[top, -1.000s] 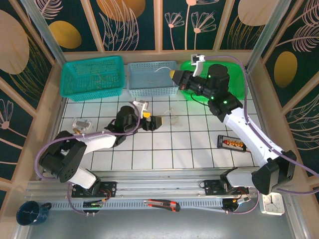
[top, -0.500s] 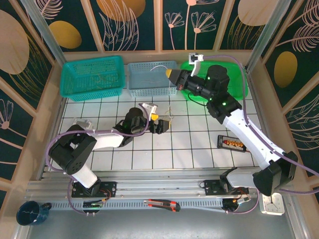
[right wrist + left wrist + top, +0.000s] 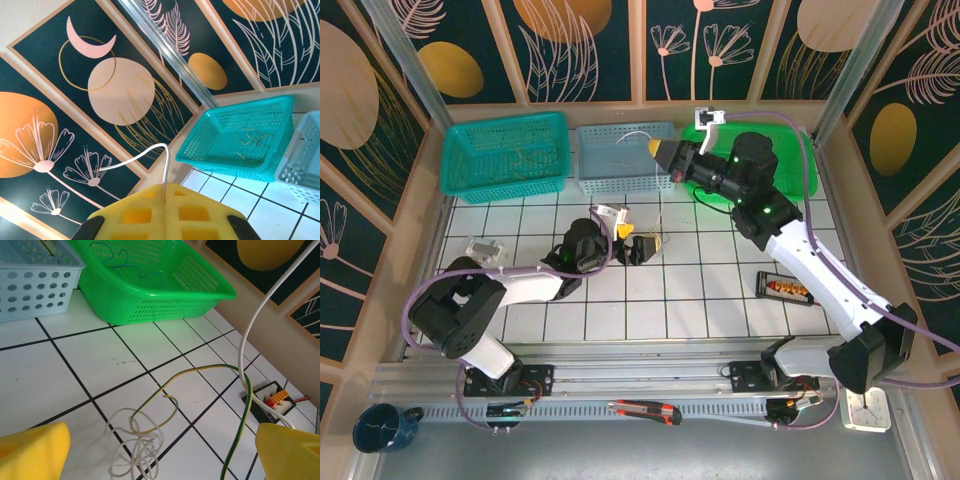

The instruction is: Untangle the cables

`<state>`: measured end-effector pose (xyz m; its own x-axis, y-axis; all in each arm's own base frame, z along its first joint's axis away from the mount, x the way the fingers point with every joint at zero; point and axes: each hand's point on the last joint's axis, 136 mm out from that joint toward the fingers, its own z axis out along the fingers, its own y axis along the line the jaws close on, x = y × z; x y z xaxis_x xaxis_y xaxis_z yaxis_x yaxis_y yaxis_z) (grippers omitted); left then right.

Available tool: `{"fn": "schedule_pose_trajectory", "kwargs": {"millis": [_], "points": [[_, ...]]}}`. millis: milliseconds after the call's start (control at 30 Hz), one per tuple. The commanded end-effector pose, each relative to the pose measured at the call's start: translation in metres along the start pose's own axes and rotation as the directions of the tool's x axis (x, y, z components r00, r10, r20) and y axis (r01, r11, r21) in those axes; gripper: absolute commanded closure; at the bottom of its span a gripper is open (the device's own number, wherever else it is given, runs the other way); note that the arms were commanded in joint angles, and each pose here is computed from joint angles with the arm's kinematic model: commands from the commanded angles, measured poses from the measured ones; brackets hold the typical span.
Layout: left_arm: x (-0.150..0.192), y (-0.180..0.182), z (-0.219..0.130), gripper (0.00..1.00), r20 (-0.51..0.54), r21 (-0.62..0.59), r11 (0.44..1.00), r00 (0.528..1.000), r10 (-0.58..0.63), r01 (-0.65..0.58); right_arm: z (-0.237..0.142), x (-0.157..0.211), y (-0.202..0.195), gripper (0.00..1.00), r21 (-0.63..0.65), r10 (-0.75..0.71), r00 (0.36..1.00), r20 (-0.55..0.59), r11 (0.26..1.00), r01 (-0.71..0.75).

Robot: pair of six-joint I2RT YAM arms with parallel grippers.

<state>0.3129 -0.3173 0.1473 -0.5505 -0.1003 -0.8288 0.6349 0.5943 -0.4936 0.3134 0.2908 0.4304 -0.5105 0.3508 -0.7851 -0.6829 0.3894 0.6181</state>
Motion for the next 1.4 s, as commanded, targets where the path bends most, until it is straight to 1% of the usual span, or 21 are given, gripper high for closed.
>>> {"fn": "schedule_pose_trajectory", "kwargs": {"millis": [0, 200, 333, 367, 533, 633, 767, 867, 1067, 1367], "points": [[-0.027, -0.019, 0.01, 0.05, 0.067, 0.072, 0.996, 0.997, 0.038, -0.042, -0.003, -0.014, 0.029, 1.0, -0.073, -0.021, 0.998, 0.053, 0.997, 0.025], [-0.038, -0.023, 0.027, 0.05, 0.084, 0.111, 0.993, 0.996, 0.025, -0.034, 0.005, -0.009, 0.041, 1.0, -0.11, -0.021, 0.999, 0.039, 0.994, 0.025], [-0.044, -0.026, 0.032, 0.05, 0.103, 0.131, 0.991, 0.995, 0.009, -0.023, 0.007, -0.013, 0.054, 1.0, -0.14, -0.029, 0.998, 0.047, 0.99, 0.036], [-0.037, -0.021, 0.037, 0.05, 0.089, 0.123, 0.992, 0.996, 0.001, -0.012, 0.007, -0.015, 0.056, 1.0, -0.144, -0.033, 0.998, 0.052, 0.989, 0.04], [-0.034, -0.018, 0.042, 0.07, 0.088, 0.125, 0.992, 0.996, -0.015, 0.004, 0.006, -0.023, 0.068, 1.0, -0.172, -0.037, 0.997, 0.073, 0.984, 0.049], [-0.028, -0.016, 0.045, 0.13, 0.071, 0.131, 0.991, 0.997, -0.023, 0.014, 0.004, -0.029, 0.075, 1.0, -0.188, -0.044, 0.995, 0.088, 0.98, 0.06], [-0.014, -0.011, 0.044, 0.24, 0.045, 0.126, 0.992, 0.998, -0.037, 0.031, 0.001, -0.04, 0.085, 1.0, -0.204, -0.061, 0.992, 0.114, 0.976, 0.083], [-0.002, -0.005, 0.039, 0.36, 0.029, 0.113, 0.992, 0.998, -0.051, 0.047, -0.003, -0.051, 0.095, 1.0, -0.218, -0.078, 0.987, 0.14, 0.97, 0.108], [0.025, 0.006, 0.031, 0.51, -0.012, 0.085, 0.993, 0.997, -0.079, 0.08, -0.016, -0.08, 0.121, 1.0, -0.268, -0.104, 0.972, 0.212, 0.95, 0.16], [0.059, 0.021, 0.023, 0.53, -0.073, 0.044, 0.992, 0.99, -0.118, 0.121, -0.049, -0.145, 0.151, 1.0, -0.284, -0.145, 0.912, 0.384, 0.921, 0.266]]}}
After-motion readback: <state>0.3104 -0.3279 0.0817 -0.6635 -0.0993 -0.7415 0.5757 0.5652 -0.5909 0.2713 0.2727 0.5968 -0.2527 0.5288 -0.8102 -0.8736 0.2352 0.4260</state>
